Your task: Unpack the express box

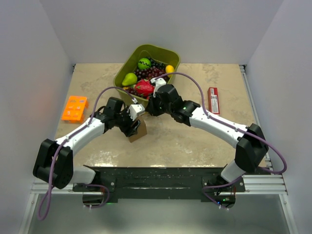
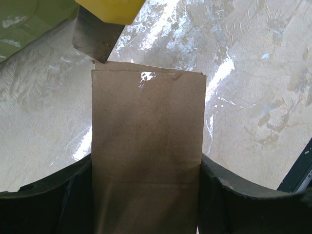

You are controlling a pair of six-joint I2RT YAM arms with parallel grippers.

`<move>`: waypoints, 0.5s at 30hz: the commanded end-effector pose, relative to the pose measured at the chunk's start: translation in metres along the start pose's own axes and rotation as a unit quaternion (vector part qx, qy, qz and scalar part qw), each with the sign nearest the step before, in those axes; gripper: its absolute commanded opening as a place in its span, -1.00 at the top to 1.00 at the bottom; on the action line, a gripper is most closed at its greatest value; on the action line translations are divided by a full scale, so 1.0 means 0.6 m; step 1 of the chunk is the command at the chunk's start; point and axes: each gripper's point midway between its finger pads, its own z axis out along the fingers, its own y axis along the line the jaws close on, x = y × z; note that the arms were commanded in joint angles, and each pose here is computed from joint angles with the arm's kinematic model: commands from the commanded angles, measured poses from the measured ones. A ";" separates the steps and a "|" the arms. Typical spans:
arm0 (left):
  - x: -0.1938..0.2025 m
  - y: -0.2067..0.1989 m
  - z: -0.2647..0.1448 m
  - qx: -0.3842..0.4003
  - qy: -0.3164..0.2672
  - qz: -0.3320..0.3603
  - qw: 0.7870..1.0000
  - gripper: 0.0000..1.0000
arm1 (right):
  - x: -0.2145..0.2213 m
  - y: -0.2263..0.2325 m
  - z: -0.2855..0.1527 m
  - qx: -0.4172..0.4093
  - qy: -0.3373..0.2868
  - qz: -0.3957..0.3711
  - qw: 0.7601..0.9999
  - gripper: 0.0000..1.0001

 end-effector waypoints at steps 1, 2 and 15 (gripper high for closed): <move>0.022 0.005 0.008 -0.003 0.025 -0.019 1.000 -0.08 | -0.037 0.015 -0.010 -0.009 -0.034 -0.006 0.999 1.00; 0.020 0.006 0.008 -0.003 0.024 -0.018 1.000 -0.08 | -0.035 0.018 -0.011 -0.015 -0.031 -0.007 0.999 1.00; 0.020 0.020 0.005 -0.020 0.020 -0.032 0.999 0.02 | 0.008 0.011 -0.010 -0.012 0.014 0.007 1.000 1.00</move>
